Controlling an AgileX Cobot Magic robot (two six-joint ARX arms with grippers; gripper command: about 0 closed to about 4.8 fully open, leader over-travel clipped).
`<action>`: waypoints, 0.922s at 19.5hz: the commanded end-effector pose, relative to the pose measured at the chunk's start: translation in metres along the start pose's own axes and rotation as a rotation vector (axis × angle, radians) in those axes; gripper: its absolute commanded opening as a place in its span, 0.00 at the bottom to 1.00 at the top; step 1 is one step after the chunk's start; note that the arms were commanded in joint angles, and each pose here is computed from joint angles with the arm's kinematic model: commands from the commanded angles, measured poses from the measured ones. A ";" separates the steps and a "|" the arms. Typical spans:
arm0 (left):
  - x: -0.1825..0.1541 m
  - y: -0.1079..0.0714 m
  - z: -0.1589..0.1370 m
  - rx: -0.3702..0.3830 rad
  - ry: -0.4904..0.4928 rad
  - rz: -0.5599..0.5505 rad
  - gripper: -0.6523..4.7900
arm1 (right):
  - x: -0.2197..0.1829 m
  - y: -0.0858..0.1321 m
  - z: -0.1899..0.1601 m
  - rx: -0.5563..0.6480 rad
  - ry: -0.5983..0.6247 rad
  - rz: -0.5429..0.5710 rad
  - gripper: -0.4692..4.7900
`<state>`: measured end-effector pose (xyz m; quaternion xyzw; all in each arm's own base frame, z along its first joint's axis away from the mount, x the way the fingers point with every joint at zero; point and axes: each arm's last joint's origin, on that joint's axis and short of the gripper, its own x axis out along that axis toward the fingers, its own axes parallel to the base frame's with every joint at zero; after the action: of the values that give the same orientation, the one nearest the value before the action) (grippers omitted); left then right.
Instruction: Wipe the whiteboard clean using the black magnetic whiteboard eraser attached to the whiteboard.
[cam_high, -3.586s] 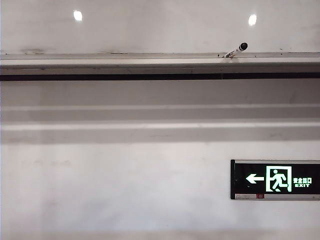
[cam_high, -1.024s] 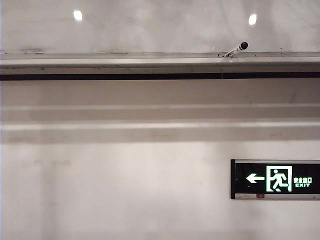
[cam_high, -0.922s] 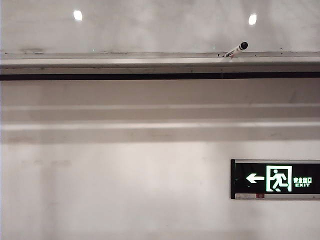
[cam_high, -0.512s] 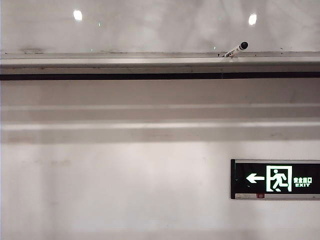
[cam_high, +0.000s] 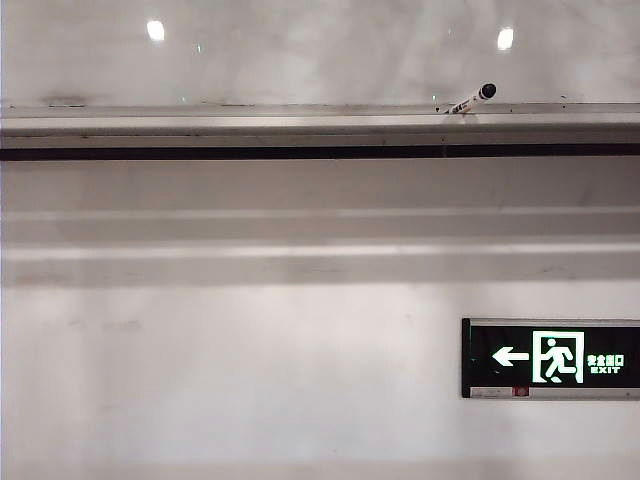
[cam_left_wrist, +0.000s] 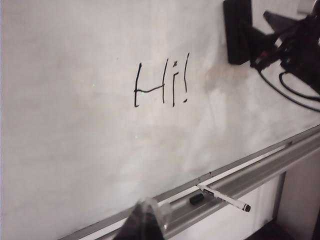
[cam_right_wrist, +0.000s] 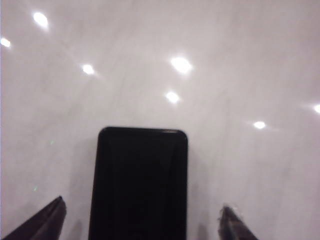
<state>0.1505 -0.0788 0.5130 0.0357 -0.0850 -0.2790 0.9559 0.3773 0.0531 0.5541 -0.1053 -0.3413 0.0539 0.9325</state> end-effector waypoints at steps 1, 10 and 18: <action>-0.001 0.000 0.002 0.005 -0.014 0.000 0.11 | 0.006 -0.003 -0.011 -0.002 0.021 -0.002 0.85; -0.001 0.000 0.002 0.005 -0.016 0.000 0.11 | 0.010 -0.004 -0.045 -0.005 0.150 -0.029 0.42; -0.001 0.000 0.002 0.005 -0.014 0.000 0.11 | 0.010 0.025 -0.047 -0.031 0.205 0.128 0.21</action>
<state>0.1513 -0.0792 0.5127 0.0358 -0.0841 -0.2791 0.9559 0.4089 0.0553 0.5311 -0.1224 -0.2763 0.0593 0.9514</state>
